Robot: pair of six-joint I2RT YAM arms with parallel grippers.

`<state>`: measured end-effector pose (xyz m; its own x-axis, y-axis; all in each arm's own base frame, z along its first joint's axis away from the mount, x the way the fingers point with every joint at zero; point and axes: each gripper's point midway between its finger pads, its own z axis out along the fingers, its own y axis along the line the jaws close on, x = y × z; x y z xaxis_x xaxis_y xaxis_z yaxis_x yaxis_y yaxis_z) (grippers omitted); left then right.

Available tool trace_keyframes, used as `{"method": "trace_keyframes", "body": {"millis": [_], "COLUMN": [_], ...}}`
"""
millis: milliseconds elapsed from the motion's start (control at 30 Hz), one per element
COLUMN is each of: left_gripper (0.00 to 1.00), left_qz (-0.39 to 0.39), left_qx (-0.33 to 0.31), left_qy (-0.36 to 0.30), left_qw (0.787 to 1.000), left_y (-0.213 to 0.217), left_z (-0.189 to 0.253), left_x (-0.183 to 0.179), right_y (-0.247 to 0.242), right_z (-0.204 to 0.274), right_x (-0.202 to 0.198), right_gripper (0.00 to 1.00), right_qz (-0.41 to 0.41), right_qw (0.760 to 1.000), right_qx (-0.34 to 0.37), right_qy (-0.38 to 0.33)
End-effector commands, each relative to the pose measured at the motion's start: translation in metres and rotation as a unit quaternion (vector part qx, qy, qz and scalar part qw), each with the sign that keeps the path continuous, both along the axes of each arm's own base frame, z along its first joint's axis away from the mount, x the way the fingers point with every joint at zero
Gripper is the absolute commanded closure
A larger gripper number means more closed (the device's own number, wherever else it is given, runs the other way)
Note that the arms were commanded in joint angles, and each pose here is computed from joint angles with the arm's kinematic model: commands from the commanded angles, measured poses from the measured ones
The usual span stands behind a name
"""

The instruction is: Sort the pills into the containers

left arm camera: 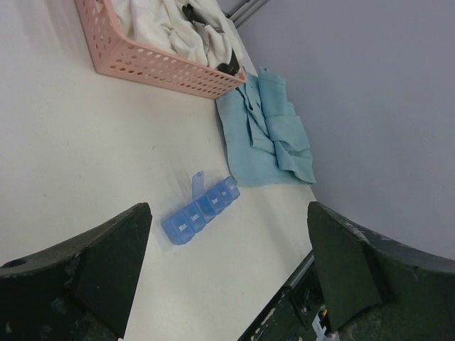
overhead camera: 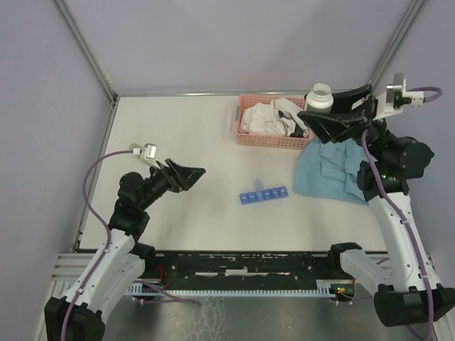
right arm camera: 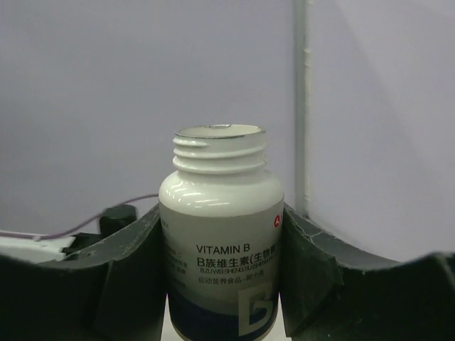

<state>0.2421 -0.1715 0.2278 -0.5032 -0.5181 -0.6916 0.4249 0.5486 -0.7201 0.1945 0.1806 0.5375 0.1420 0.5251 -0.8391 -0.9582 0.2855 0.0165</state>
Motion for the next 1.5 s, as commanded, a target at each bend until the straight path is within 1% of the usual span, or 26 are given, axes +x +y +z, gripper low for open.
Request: {"method": "trace_keyframes", "body": {"millis": [0, 33, 67, 100, 133, 167, 200, 233, 267, 300, 333, 433, 500, 633, 700, 800, 900, 1000, 1100, 1267, 1467], "left_gripper": [0.04, 0.04, 0.04, 0.04, 0.04, 0.03, 0.03, 0.03, 0.03, 0.02, 0.02, 0.02, 0.0, 0.01, 0.01, 0.01, 0.01, 0.01, 0.01, 0.01, 0.01], "left_qz": [-0.03, -0.036, -0.038, -0.037, -0.034, -0.029, -0.021, -0.016, -0.012, -0.006, 0.0, 0.008, 0.007, 0.023, 0.049, 0.096, 0.118, 0.13, 0.139, 0.168, 0.202], "left_qx": [-0.06, -0.069, -0.073, -0.073, -0.07, -0.066, -0.064, -0.062, -0.062, -0.063, -0.066, -0.078, -0.078, -0.036, -0.001, 0.041, 0.042, 0.04, 0.031, 0.016, 0.002], "left_qy": [-0.038, -0.046, -0.051, -0.055, -0.061, -0.065, -0.069, -0.072, -0.08, -0.084, -0.083, -0.095, -0.105, -0.117, -0.122, -0.11, -0.106, -0.107, -0.117, -0.119, -0.144], "left_qw": [0.997, 0.996, 0.995, 0.995, 0.995, 0.995, 0.995, 0.995, 0.995, 0.994, 0.994, 0.992, 0.991, 0.992, 0.991, 0.988, 0.986, 0.985, 0.983, 0.978, 0.969], "left_y": [-0.01, -0.011, -0.012, -0.012, -0.011, -0.01, -0.009, -0.008, -0.007, -0.006, -0.005, -0.006, -0.009, -0.022, -0.026, -0.021, -0.014, -0.009, -0.007, 0.002, 0.013], "left_z": [0.042, 0.049, 0.053, 0.057, 0.061, 0.062, 0.062, 0.062, 0.062, 0.059, 0.054, 0.047, 0.044, 0.036, 0.032, 0.021, 0.014, 0.014, 0.02, 0.016, 0.021], "left_x": [-0.007, -0.009, -0.009, -0.008, -0.006, -0.003, 0.001, 0.004, 0.006, 0.01, 0.014, 0.021, 0.025, 0.033, 0.036, 0.039, 0.04, 0.041, 0.043, 0.046, 0.05], "right_y": [-0.025, -0.008, 0.003, 0.002, -0.002, -0.013, -0.017, -0.011, -0.005, -0.005, -0.005, -0.006, 0.002, 0.01, 0.01, 0.012, 0.017, 0.023, 0.024, 0.018, 0.01], "right_z": [-0.021, -0.006, -0.002, -0.002, -0.008, -0.016, -0.032, -0.031, -0.035, -0.025, -0.029, -0.06, -0.078, -0.136, -0.175, -0.238, -0.282, -0.318, -0.345, -0.378, -0.409], "right_x": [0.068, 0.03, -0.013, -0.031, -0.011, 0.028, 0.047, 0.035, 0.018, -0.006, -0.009, 0.025, 0.021, 0.028, 0.037, 0.044, 0.051, 0.052, 0.053, 0.057, 0.066], "right_gripper": [0.99, 0.99, 0.99, 0.99, 0.99, 0.99, 0.99, 0.99, 0.99, 0.99, 0.99, 0.99, 0.99, 0.99, 0.99, 0.99, 0.99, 0.99, 0.99, 0.99, 0.99], "right_qz": [-0.154, -0.051, 0.032, 0.047, 0.008, -0.073, -0.116, -0.085, -0.037, -0.009, -0.001, -0.057, -0.036, 0.001, -0.009, -0.004, 0.022, 0.046, 0.058, 0.07, 0.072], "right_qw": [0.985, 0.998, 0.997, 0.993, 0.996, 0.997, 0.992, 0.995, 0.998, 0.997, 0.996, 0.996, 0.993, 0.986, 0.973, 0.945, 0.927, 0.906, 0.883, 0.859, 0.821], "right_qx": [-0.062, -0.033, -0.022, -0.007, -0.011, -0.017, -0.049, -0.056, -0.043, -0.019, -0.012, -0.069, -0.097, -0.165, -0.229, -0.328, -0.374, -0.42, -0.464, -0.506, -0.564], "right_qy": [0.045, 0.005, -0.064, -0.11, -0.088, -0.027, 0.009, -0.006, -0.027, -0.077, -0.084, -0.029, -0.053, -0.021, -0.035, -0.016, 0.013, 0.024, 0.025, 0.034, 0.049]}}
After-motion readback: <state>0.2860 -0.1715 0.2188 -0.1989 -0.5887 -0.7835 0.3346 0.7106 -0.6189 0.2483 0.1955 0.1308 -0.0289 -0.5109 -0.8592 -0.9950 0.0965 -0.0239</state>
